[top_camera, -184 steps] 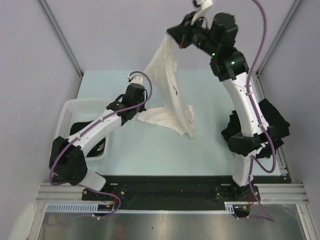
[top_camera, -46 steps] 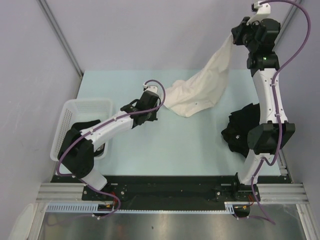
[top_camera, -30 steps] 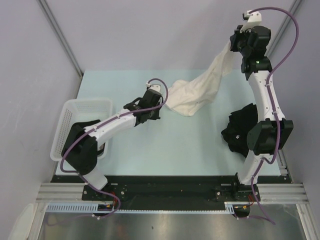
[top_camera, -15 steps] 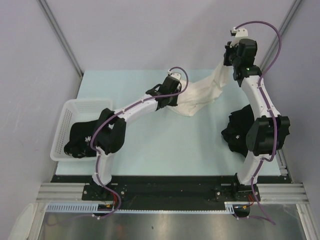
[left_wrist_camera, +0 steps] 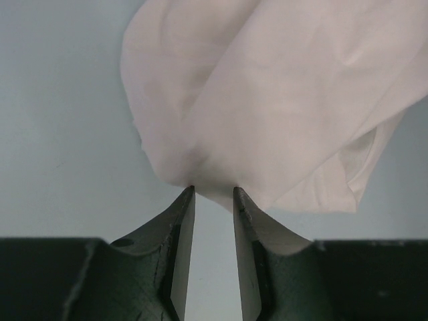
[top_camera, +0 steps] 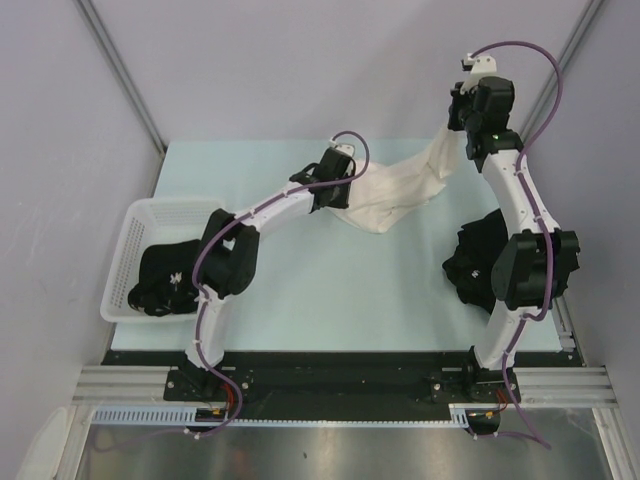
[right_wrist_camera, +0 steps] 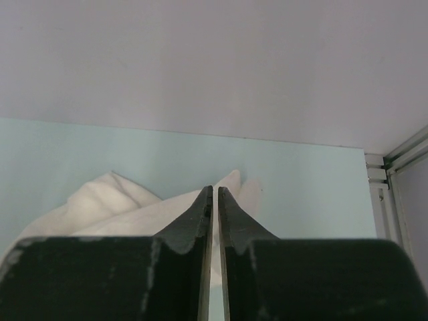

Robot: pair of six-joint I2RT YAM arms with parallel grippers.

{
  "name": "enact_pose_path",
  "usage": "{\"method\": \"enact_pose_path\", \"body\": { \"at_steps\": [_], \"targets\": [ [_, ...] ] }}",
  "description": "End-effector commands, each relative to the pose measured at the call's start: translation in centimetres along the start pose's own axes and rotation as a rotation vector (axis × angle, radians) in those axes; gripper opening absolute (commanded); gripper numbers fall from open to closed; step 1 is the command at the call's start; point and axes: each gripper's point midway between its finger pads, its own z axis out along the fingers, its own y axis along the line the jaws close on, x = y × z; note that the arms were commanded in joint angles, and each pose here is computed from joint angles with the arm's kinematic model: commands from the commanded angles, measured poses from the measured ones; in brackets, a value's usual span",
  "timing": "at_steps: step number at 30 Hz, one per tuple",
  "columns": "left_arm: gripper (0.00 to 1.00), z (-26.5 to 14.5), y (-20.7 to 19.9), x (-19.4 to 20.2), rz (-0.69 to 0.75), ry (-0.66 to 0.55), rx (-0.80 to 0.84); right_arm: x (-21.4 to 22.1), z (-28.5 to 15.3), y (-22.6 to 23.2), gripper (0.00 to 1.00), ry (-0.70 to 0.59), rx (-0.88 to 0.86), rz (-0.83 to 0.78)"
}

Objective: Fold and stack the t-shirts
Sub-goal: Flatten out the tshirt

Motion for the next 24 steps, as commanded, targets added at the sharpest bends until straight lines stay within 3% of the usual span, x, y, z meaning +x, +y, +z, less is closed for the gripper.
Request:
{"method": "enact_pose_path", "body": {
  "at_steps": [1, 9, 16, 22, 24],
  "targets": [
    [0.36, -1.3, -1.4, -1.7, -0.001, -0.023, 0.072, -3.2, 0.0, -0.1, 0.11, -0.084, 0.007, -0.007],
    [0.48, -1.3, -2.6, -0.4, -0.035, 0.010, 0.125, -3.2, 0.3, 0.2, 0.12, -0.082, -0.009, 0.004],
    [0.50, -0.2, -3.4, 0.0, -0.034, 0.016, 0.151, -3.2, 0.0, 0.1, 0.12, -0.083, -0.018, 0.016],
    [0.47, 1.7, -4.2, 0.6, -0.035, 0.035, 0.165, -3.3, -0.7, -0.4, 0.12, -0.086, -0.019, 0.027],
    [0.37, 2.2, -4.3, 0.4, -0.034, 0.028, 0.167, -3.5, -1.1, -0.8, 0.12, -0.092, -0.013, 0.031]
  ]
}}
